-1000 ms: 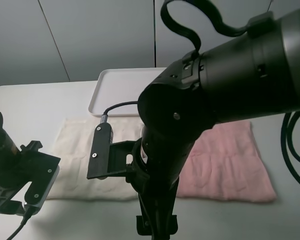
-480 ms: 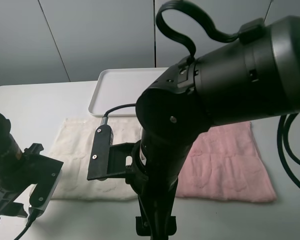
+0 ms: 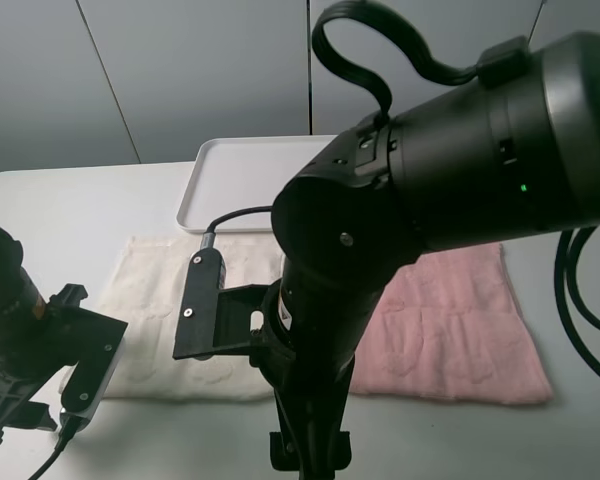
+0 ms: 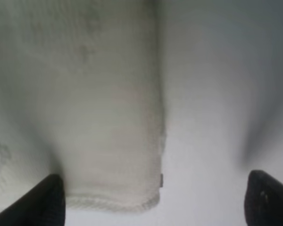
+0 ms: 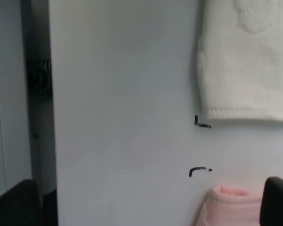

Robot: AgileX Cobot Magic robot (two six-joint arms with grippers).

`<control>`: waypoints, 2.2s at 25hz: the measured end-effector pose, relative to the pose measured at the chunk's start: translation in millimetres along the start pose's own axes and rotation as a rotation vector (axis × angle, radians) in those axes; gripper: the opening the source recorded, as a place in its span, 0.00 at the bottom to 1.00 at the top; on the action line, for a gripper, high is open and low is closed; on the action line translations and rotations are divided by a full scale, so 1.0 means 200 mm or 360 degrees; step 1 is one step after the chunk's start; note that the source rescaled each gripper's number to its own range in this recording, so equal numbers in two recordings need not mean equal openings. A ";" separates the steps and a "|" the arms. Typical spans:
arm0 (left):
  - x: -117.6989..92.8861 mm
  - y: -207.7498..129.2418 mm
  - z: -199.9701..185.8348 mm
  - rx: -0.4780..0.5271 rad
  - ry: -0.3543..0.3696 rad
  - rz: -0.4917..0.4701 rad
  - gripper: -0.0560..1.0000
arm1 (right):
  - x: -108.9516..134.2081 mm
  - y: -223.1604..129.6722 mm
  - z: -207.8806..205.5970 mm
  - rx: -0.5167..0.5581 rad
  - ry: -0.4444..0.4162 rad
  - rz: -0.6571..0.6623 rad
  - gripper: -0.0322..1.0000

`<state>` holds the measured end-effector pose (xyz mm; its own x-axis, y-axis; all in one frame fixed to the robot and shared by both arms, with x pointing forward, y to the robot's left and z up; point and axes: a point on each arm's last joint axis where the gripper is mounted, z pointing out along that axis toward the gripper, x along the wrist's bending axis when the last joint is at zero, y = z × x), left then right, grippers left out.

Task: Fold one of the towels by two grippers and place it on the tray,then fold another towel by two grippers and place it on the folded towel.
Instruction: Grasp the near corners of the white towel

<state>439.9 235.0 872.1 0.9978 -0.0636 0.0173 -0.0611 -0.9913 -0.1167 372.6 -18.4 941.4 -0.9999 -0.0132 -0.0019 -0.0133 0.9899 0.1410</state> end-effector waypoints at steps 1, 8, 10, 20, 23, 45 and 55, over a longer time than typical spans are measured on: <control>0.00 0.00 0.01 0.0004 -0.0014 0.0002 0.98 | 0.00 0.00 0.00 0.0000 0.0000 0.0000 1.00; 0.00 0.01 0.04 0.0014 -0.0051 0.0004 0.98 | 0.00 0.00 0.00 -0.0009 -0.0006 0.0000 1.00; 0.00 0.01 0.04 0.0014 -0.0051 0.0004 0.98 | 0.00 0.01 0.00 -0.0030 -0.0016 -0.0014 1.00; 0.00 0.01 0.04 0.0014 -0.0051 -0.0005 0.98 | 0.02 0.16 0.15 0.0004 0.0006 -0.0201 1.00; 0.00 0.01 0.04 0.0014 -0.0050 -0.0008 0.98 | -0.02 0.23 0.20 0.0035 -0.0004 -0.0237 1.00; 0.00 0.01 0.04 0.0013 -0.0050 -0.0008 0.98 | -0.17 0.19 0.36 0.0225 -0.0039 -0.0181 1.00; 0.00 0.01 0.04 0.0013 -0.0050 -0.0008 0.98 | -0.16 0.18 0.42 0.0250 0.0015 -0.0139 1.00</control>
<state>440.3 234.7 863.4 0.9984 -0.0546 -0.0130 -0.0558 -0.9906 -0.1251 403.9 29.4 862.4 -0.9949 -0.1006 0.0023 -0.1006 0.9948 -0.0155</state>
